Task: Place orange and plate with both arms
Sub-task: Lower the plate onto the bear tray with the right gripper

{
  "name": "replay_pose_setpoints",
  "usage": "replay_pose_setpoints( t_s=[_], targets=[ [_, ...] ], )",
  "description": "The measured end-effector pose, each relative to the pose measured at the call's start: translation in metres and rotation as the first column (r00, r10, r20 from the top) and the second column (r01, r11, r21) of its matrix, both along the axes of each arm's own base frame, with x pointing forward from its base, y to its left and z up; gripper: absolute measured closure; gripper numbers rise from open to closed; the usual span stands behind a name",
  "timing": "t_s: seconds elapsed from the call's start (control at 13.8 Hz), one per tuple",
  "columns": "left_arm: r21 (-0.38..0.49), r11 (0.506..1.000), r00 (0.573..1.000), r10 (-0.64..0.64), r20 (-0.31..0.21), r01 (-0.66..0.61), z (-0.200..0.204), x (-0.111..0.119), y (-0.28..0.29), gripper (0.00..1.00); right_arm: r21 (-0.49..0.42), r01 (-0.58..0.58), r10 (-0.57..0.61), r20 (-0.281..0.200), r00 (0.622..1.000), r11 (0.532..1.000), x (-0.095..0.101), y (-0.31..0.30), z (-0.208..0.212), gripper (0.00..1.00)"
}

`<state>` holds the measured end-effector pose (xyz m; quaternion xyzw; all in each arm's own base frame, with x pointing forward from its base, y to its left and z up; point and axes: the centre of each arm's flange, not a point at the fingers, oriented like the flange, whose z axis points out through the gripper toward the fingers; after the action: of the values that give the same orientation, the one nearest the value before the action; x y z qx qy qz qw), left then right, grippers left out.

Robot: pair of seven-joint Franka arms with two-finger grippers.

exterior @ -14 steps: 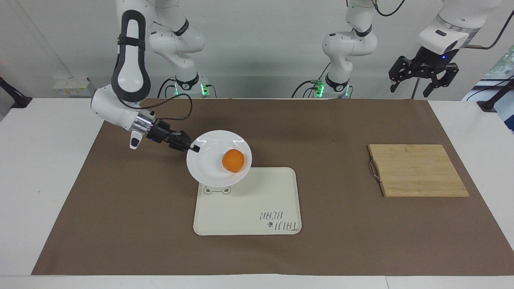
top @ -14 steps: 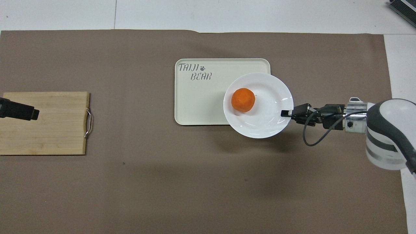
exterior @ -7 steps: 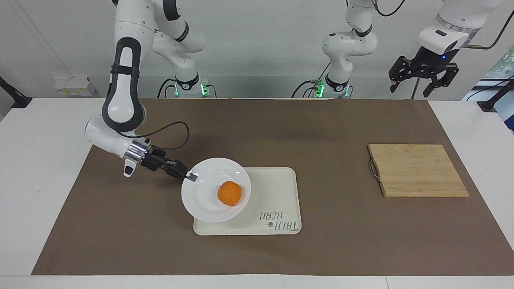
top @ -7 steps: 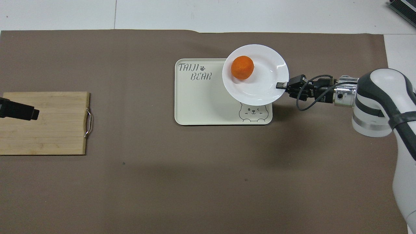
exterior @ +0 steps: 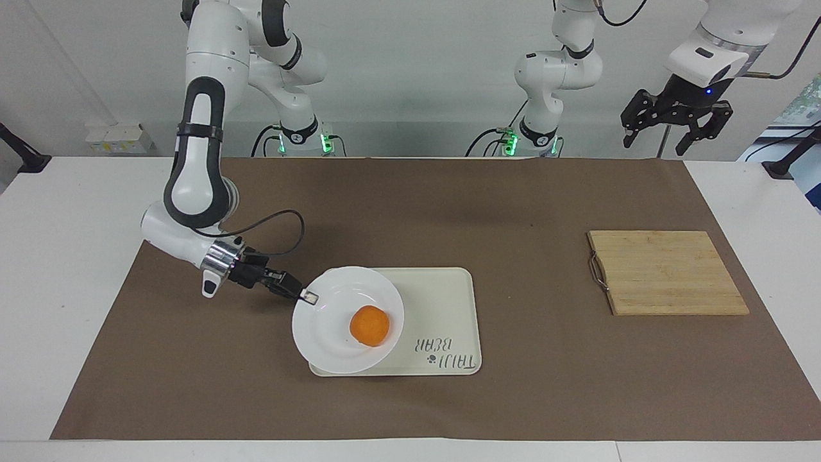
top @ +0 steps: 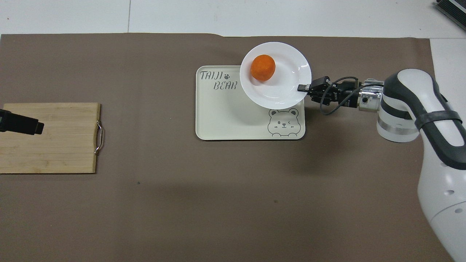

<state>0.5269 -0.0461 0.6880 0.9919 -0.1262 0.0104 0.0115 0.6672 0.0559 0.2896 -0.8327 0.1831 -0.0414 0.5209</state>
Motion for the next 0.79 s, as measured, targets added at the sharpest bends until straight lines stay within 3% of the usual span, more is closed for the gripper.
replay_pose_setpoints(
  t_s=[0.36, 0.79],
  targets=[
    [0.0, 1.0, 1.0, 0.0, 0.0, 0.0, 0.0, 0.0, 0.0, 0.0, -0.047, -0.041, 0.04, -0.017, 0.999, 0.998, -0.004, 0.061, -0.025, 0.92],
    [0.0, 1.0, 1.0, 0.0, 0.0, 0.0, 0.0, 0.0, 0.0, 0.0, -0.057, -0.095, 0.095, 0.006, 0.995, 0.994, -0.015, 0.067, -0.041, 0.92]
  ],
)
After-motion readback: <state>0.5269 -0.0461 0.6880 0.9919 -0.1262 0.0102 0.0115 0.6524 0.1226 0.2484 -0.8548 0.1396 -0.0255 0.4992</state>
